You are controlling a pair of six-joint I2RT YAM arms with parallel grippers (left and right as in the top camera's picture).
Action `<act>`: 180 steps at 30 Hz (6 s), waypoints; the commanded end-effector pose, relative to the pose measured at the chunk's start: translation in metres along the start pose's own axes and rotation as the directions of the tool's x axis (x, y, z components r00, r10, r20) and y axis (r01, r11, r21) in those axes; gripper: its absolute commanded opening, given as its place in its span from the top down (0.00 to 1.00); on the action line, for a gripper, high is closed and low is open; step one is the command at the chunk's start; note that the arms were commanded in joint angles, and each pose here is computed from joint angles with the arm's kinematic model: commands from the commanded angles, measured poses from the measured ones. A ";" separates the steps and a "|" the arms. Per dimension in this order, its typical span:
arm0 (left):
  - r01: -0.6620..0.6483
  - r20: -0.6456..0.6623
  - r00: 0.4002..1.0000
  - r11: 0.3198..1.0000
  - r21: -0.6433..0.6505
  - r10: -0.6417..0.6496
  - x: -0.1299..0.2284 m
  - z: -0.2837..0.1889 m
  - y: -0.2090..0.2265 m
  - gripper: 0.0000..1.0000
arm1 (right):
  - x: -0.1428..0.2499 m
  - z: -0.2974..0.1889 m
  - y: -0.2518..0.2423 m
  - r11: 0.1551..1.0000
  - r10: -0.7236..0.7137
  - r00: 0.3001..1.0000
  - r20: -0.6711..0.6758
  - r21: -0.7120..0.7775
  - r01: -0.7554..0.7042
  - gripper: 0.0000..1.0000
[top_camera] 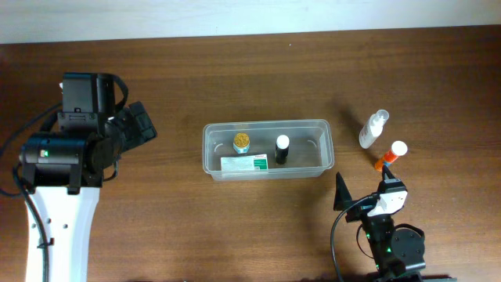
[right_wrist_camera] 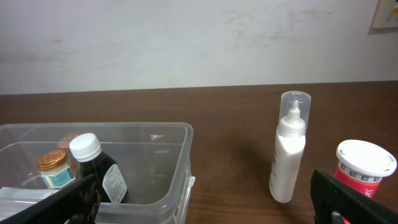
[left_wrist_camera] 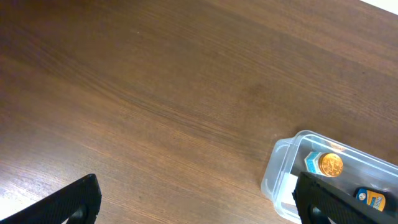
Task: Pack container
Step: 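Retract the left arm to rest and raise the right arm, then move the right gripper down onto the white spray bottle, then close the right gripper on the spray bottle and lift it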
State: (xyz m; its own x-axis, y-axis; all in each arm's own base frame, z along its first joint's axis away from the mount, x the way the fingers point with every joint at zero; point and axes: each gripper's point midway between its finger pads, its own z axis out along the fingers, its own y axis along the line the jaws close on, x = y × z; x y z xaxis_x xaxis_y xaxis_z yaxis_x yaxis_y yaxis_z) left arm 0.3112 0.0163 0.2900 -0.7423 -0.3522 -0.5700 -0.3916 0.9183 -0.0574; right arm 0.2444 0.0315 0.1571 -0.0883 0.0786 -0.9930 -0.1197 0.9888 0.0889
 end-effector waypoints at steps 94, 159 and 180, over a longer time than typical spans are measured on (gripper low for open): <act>0.011 0.013 1.000 1.000 -0.013 -0.011 -0.002 -0.003 0.004 0.01 | -0.014 0.150 -0.078 0.978 0.203 0.409 -0.890 0.203 -0.045 0.02; 0.011 0.013 1.000 1.000 -0.013 -0.011 -0.002 -0.003 0.004 0.01 | 0.033 0.151 -0.101 0.966 0.217 0.353 -0.910 0.252 0.057 0.59; 0.011 0.013 1.000 1.000 -0.013 -0.011 -0.002 -0.003 0.004 0.01 | 0.033 0.149 -0.104 0.970 0.183 0.346 -0.920 0.226 0.087 0.71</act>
State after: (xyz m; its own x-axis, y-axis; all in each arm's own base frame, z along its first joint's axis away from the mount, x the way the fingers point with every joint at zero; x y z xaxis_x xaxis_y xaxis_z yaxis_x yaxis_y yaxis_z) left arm 0.3102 0.0164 0.2890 -0.7456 -0.3520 -0.5659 -0.3920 0.9183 -0.0548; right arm 0.4014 -0.0498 0.1060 -0.9588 0.1064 -0.2636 0.1112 0.9938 -0.0031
